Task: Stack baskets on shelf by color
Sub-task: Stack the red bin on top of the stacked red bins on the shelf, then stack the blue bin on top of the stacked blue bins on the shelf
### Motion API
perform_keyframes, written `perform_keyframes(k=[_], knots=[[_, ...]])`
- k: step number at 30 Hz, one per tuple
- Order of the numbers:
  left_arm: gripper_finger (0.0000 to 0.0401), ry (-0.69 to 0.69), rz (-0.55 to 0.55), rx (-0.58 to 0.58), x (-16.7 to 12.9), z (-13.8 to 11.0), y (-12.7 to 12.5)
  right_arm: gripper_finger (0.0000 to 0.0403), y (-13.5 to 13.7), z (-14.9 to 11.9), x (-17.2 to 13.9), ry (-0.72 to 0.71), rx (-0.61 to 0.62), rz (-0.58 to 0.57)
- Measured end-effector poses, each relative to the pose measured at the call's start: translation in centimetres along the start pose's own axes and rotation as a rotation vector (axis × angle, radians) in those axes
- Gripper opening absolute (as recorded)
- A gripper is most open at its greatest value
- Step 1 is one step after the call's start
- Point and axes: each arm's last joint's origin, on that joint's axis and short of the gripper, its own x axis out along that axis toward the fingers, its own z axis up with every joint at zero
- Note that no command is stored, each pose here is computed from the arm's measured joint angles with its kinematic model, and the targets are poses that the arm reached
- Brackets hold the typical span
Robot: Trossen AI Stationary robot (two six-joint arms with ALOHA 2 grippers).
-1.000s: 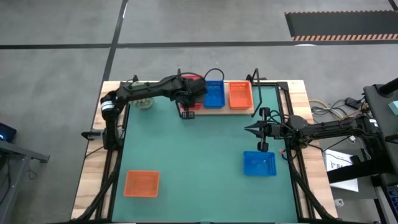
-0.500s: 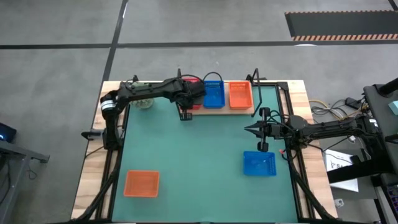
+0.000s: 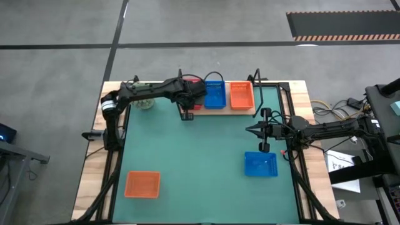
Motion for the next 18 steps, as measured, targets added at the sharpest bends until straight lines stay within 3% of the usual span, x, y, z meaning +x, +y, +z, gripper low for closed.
perform_keyframes(k=[10,14,18], knots=[[0.0087,-0.011,0.003,-0.006,-0.4,0.1,-0.1,0.0011,0.0,-0.1,0.0,0.006,0.001,0.003],[0.01,-0.032,-0.002,0.011,-2.5,0.1,-0.9,0.0011,0.1,-0.1,0.0,0.014,0.002,0.005],[0.0102,-0.117,-0.001,-0.053,-5.1,0.1,-2.5,0.0011,0.1,-0.2,0.0,0.026,0.015,0.0]])
